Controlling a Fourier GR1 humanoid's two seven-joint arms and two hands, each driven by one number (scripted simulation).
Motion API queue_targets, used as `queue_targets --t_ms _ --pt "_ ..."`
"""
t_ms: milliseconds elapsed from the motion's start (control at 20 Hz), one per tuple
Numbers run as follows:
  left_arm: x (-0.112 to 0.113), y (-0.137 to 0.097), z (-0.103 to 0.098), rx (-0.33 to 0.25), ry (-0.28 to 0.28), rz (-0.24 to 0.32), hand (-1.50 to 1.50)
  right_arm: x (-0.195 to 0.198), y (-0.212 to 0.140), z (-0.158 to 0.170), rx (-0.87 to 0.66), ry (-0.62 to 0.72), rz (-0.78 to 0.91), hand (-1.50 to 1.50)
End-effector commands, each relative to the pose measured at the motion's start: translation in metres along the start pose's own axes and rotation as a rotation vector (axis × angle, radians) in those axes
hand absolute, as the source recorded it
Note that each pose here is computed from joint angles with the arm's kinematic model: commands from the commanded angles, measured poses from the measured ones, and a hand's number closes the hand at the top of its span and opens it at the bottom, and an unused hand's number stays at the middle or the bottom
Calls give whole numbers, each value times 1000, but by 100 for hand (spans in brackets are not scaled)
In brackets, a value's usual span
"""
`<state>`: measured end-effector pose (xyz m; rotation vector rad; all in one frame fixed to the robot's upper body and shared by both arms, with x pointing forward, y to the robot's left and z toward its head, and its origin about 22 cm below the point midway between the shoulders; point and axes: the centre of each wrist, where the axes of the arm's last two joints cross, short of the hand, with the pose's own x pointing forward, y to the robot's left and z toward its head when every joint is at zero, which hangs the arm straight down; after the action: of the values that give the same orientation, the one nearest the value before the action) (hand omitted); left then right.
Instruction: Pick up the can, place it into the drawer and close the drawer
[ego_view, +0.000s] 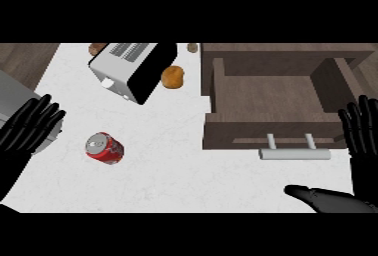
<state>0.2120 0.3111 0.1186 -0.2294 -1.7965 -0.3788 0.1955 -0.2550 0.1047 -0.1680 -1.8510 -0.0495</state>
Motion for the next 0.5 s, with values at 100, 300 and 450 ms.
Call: queue_targets --t_ms 100,300,450 --pt "20 44 22 -47 85 15 -150 7 -23 12 -48 65 19 -150" --pt "23 55 25 -57 80 21 -150 -4 -53 29 -55 69 3 -150" --pt "36 59 24 -43 86 16 -150 -6 -59 54 -70 91 10 -150"
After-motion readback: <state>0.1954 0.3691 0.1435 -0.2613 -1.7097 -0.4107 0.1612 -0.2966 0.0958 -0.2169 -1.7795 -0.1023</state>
